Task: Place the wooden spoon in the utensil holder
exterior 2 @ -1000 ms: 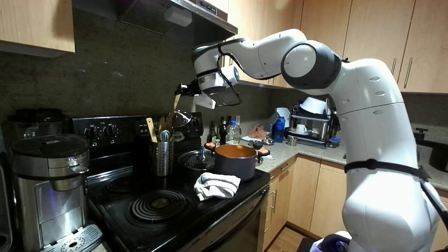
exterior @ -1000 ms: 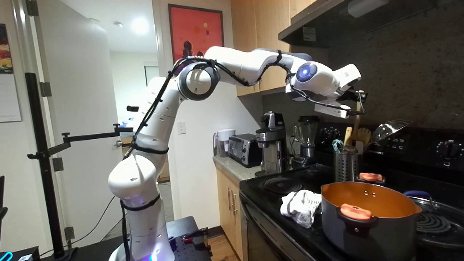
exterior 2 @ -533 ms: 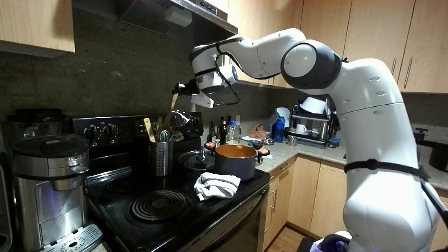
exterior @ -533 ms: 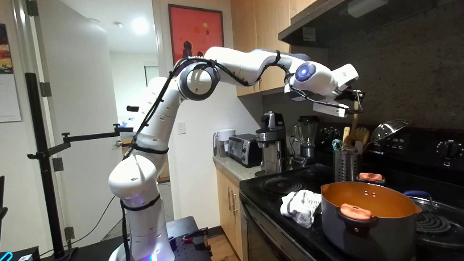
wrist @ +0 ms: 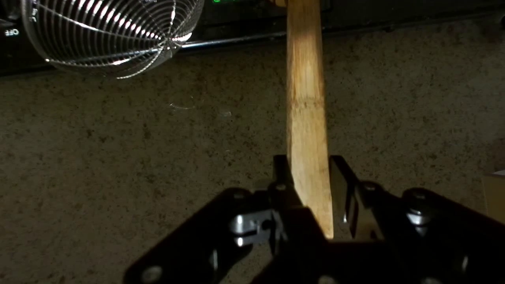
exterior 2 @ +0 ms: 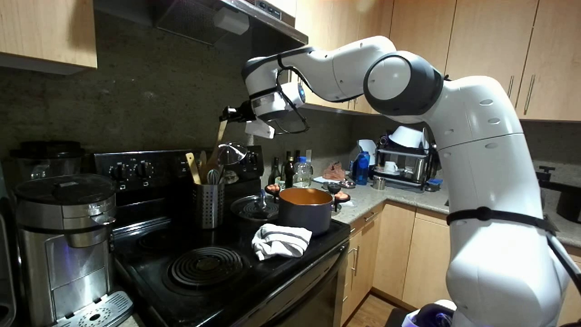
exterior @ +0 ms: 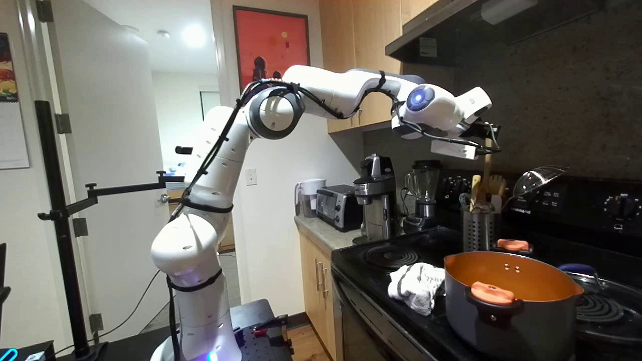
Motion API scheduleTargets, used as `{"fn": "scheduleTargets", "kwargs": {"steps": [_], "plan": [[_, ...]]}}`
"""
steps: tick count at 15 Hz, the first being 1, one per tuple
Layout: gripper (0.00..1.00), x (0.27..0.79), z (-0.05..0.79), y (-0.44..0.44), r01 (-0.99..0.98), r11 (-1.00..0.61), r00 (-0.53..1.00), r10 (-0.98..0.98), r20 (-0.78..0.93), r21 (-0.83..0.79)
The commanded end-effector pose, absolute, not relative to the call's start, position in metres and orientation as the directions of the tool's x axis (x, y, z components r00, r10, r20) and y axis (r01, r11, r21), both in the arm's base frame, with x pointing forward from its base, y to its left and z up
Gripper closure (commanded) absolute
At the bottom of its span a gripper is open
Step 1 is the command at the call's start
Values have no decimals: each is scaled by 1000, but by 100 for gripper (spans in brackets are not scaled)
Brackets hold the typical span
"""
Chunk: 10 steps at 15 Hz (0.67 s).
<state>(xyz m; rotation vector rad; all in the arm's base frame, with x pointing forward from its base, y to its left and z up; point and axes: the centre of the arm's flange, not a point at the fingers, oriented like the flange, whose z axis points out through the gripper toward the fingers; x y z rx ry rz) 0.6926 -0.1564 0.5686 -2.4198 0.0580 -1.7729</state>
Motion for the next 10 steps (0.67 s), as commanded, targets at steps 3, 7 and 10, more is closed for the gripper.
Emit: {"fn": "scheduleTargets", "kwargs": {"steps": [3,7,10], "plan": [[93,692,545,-151,56,-993,349,-77,934,-103],[93,690,556,-152,64,-994,333,-66,941,-92],[93,689,561,-152,66,-994,327,-61,943,-88]]}}
